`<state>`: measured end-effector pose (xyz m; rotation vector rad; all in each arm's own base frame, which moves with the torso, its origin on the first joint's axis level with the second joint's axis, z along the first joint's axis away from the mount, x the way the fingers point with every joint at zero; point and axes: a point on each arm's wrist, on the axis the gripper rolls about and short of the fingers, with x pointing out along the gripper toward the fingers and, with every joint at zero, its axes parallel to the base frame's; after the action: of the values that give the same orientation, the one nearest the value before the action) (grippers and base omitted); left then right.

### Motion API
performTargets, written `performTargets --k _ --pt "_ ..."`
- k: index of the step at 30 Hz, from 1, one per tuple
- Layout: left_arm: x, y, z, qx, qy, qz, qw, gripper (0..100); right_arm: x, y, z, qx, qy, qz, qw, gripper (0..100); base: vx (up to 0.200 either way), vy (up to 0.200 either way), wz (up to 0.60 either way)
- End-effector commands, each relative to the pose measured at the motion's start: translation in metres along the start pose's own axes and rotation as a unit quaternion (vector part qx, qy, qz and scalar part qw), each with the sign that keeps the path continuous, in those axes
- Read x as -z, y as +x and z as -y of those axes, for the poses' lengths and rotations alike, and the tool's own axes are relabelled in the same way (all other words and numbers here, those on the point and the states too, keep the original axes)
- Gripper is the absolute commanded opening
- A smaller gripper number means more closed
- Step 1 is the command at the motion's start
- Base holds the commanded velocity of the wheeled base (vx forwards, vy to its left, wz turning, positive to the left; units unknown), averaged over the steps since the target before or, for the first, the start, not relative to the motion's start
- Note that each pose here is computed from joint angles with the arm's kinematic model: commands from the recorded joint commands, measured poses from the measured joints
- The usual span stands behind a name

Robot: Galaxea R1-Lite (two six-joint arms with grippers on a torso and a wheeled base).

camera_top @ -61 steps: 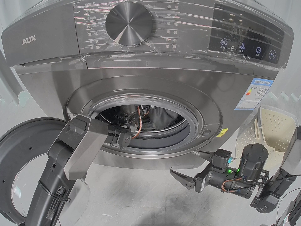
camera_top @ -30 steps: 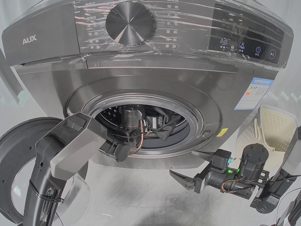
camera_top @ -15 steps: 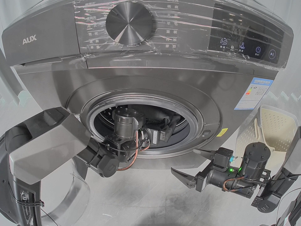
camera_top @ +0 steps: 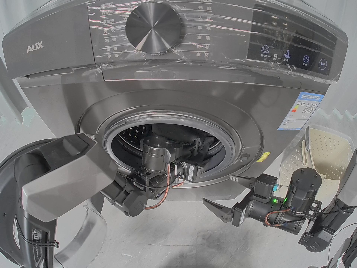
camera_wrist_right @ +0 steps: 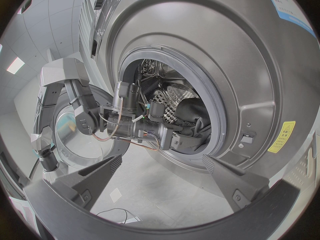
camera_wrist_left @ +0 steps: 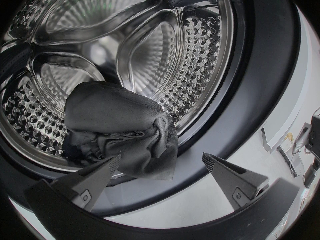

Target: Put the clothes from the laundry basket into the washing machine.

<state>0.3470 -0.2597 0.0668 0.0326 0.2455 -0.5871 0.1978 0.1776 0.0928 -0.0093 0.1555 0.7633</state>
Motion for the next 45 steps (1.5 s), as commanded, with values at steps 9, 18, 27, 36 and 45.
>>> performTargets --k 9,18,27,36,45 --pt "0.021 0.030 -0.008 -0.009 0.006 -0.006 0.9999 0 -0.001 0.000 -0.001 -0.001 0.000 0.002 1.0000 100 0.000 0.000 0.00" --pt "-0.014 0.060 -0.036 -0.052 -0.009 0.089 0.9946 0 -0.003 0.001 -0.002 -0.004 -0.001 0.007 1.0000 100 0.000 0.000 0.00" --pt "-0.025 0.092 -0.059 -0.101 -0.018 0.164 0.9811 0 -0.005 0.003 -0.003 -0.006 -0.001 0.012 0.9999 100 0.000 0.000 0.00" --pt "-0.015 0.098 -0.062 -0.115 -0.019 0.156 0.9809 0 -0.004 0.002 -0.003 -0.006 0.000 0.011 0.9999 100 0.000 0.000 0.00" --pt "-0.017 0.096 -0.058 -0.115 -0.020 0.152 0.9814 100 -0.005 0.003 -0.003 -0.005 0.000 0.012 0.9999 100 0.000 0.000 0.00"
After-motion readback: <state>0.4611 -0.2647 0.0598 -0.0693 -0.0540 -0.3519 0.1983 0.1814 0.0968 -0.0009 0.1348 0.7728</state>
